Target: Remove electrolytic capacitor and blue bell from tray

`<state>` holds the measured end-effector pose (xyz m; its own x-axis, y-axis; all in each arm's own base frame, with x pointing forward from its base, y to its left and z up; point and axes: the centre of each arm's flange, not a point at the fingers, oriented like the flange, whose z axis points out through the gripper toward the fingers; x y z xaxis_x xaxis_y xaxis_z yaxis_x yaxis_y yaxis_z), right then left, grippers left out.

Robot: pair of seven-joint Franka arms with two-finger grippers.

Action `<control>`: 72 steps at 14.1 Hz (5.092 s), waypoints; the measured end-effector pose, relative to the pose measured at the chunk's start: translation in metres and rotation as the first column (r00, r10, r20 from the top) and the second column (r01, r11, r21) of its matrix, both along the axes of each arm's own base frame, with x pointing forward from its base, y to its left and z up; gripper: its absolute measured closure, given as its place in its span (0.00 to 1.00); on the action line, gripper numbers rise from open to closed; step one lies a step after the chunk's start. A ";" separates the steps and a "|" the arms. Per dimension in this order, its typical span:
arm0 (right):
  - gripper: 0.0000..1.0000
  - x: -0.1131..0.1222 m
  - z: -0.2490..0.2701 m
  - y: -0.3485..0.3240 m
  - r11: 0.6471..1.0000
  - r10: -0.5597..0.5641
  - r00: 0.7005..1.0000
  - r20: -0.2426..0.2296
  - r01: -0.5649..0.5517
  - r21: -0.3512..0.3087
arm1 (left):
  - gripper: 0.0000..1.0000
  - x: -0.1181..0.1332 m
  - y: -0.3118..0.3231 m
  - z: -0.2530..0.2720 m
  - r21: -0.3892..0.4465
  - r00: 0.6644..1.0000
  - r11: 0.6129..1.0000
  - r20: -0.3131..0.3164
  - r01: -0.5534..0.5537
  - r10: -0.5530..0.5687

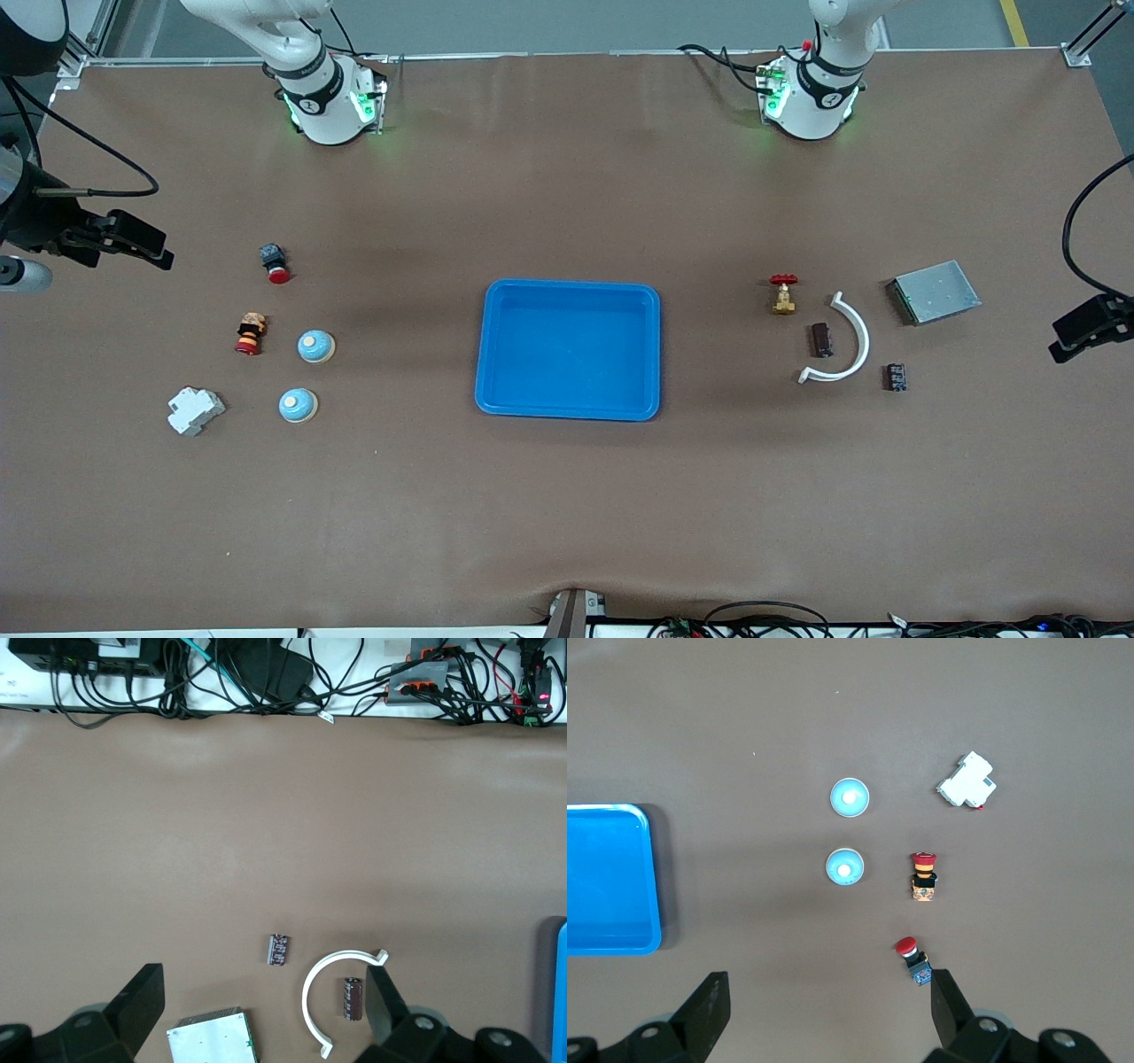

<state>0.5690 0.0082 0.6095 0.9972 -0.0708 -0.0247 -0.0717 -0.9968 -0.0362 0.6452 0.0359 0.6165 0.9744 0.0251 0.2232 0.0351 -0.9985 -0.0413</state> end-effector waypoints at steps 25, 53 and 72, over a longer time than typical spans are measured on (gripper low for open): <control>0.00 0.000 -0.001 0.000 1.000 -0.012 1.000 0.000 0.012 0.014 | 0.00 -0.050 -0.048 0.041 0.023 0.989 0.989 -0.012 0.145 -0.145; 0.00 0.004 -0.002 -0.003 1.000 0.002 1.000 0.031 -0.001 -0.010 | 0.00 -0.056 -0.055 0.044 -0.082 0.998 0.994 0.026 0.066 -0.064; 0.00 0.004 -0.005 -0.003 1.000 0.021 0.999 0.027 -0.021 -0.011 | 0.00 -0.044 -0.085 0.019 -0.077 0.994 0.991 0.018 0.108 -0.107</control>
<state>0.5729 0.0054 0.6043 0.9988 -0.0498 0.0032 -0.0497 -0.9984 -0.0271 0.6013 -0.0491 0.6354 0.9692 -0.0622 0.2383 -0.0729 -0.9967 0.0366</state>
